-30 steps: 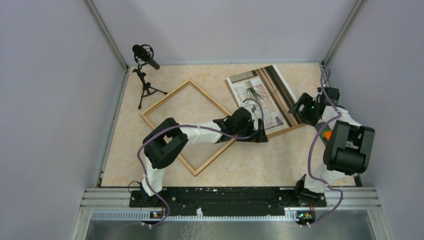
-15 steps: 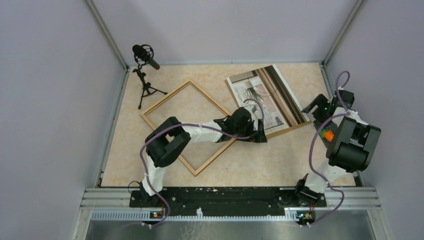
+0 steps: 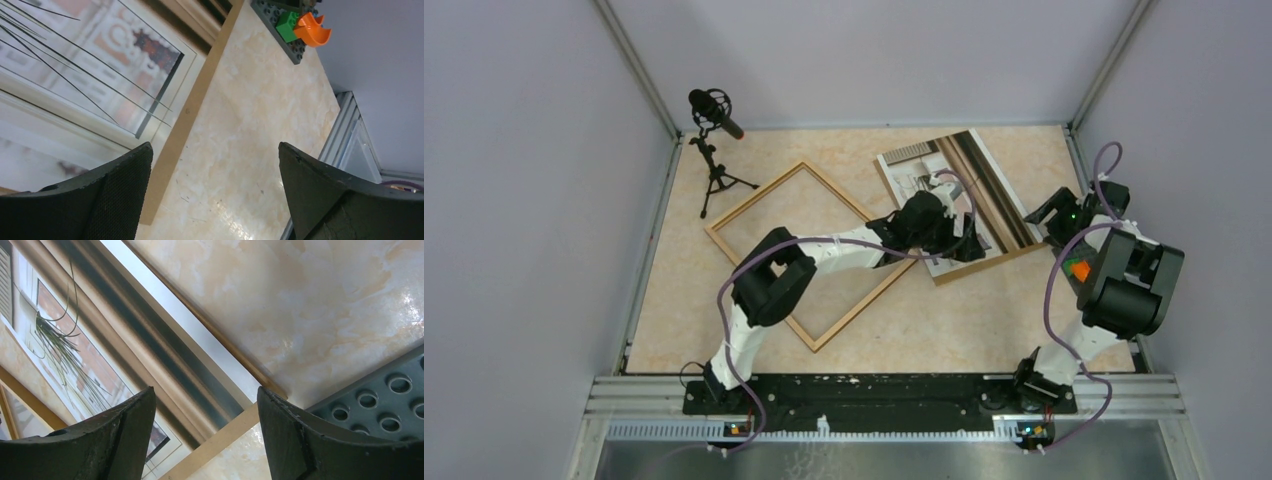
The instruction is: Put the photo into the frame
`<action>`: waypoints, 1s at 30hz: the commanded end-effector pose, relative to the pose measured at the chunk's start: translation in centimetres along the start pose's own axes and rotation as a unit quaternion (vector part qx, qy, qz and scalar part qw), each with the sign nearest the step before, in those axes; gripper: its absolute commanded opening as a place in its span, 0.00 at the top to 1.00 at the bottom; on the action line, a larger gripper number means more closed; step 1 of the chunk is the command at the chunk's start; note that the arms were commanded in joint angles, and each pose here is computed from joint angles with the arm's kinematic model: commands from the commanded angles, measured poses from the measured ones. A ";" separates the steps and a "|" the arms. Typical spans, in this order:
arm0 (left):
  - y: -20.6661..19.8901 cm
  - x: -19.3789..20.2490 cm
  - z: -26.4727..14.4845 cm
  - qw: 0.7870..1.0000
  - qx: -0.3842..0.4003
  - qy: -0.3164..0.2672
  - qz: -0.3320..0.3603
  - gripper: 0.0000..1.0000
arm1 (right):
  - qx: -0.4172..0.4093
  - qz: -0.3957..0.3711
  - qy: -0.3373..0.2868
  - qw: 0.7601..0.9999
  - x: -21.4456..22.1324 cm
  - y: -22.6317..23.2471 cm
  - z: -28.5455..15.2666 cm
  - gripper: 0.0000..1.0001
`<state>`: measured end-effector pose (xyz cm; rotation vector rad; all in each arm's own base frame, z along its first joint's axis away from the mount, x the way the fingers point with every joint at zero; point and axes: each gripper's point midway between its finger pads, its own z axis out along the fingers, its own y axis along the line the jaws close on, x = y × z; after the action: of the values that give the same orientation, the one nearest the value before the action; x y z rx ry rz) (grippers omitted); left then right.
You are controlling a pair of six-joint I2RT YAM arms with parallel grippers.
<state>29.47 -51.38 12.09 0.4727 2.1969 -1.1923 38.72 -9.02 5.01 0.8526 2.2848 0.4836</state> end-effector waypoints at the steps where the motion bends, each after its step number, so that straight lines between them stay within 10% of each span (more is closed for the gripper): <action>1: 2.2 0.0 2.1 1.000 -0.005 0.009 -0.003 0.02 | 0.005 0.005 -0.011 1.000 -0.4 -0.6 0.2 0.27; 17: 6.4 3.5 2.6 0.994 -0.027 0.052 -0.087 0.02 | -0.013 0.015 0.002 1.000 0.6 -0.8 0.8 0.28; 30: 6.9 4.7 2.7 0.992 -0.025 0.066 -0.103 0.02 | -0.233 0.070 0.001 0.970 1.2 5.5 0.3 0.28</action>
<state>31.92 -50.89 6.73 0.3249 2.3248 -1.2769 39.47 -5.64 5.14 0.8365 2.1350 0.8299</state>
